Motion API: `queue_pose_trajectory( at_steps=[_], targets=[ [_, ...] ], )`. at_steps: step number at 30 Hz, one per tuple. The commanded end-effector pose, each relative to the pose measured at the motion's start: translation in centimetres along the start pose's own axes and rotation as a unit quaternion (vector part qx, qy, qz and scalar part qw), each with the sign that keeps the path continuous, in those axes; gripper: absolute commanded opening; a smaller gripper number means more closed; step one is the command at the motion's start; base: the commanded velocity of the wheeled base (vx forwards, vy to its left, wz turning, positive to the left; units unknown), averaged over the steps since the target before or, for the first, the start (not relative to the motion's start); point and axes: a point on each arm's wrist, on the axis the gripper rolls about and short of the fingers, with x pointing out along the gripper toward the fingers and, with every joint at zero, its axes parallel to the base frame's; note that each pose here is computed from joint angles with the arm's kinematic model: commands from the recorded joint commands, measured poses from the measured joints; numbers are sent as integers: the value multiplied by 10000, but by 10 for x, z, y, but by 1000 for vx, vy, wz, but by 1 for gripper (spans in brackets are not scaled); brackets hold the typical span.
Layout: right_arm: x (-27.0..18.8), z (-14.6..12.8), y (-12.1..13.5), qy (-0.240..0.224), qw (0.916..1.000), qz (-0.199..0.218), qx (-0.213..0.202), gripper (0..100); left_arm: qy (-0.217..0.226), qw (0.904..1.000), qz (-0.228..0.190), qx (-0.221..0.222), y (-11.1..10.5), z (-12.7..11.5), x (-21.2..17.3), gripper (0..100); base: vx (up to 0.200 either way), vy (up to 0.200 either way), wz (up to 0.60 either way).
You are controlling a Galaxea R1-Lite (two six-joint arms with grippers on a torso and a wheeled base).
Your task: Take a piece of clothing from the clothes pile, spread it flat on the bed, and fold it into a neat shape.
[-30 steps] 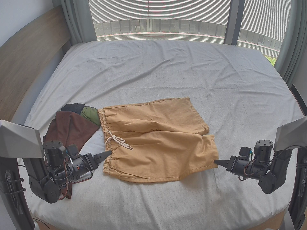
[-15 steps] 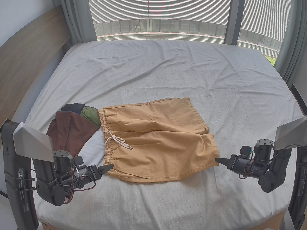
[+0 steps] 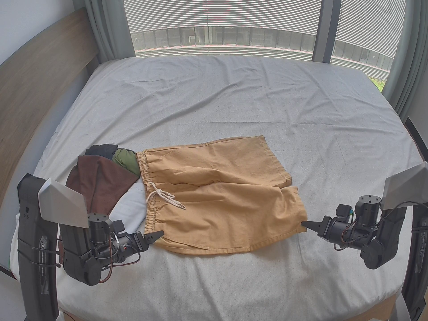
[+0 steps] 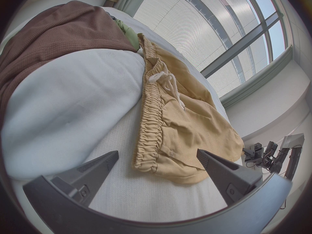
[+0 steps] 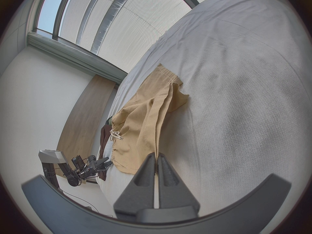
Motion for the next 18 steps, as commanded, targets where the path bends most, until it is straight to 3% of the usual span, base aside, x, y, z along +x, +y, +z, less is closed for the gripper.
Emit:
queue_pose_trajectory(
  at_steps=[1,4,5,18],
  targets=[
    [0,0,-1,1,10000,-10,11,0,22,10000,27,-18,5,-4,8,100,0,0,0],
    [0,0,-1,1,10000,-10,11,0,-2,10000,59,-19,6,-4,10,100,0,0,0],
    [0,0,-1,1,10000,-10,11,0,-15,10000,52,-14,6,-4,11,0,0,0,0],
    [-6,-1,-9,31,9998,-174,93,0,-169,9999,12,26,1,7,1,0,0,0,0]
  ],
)
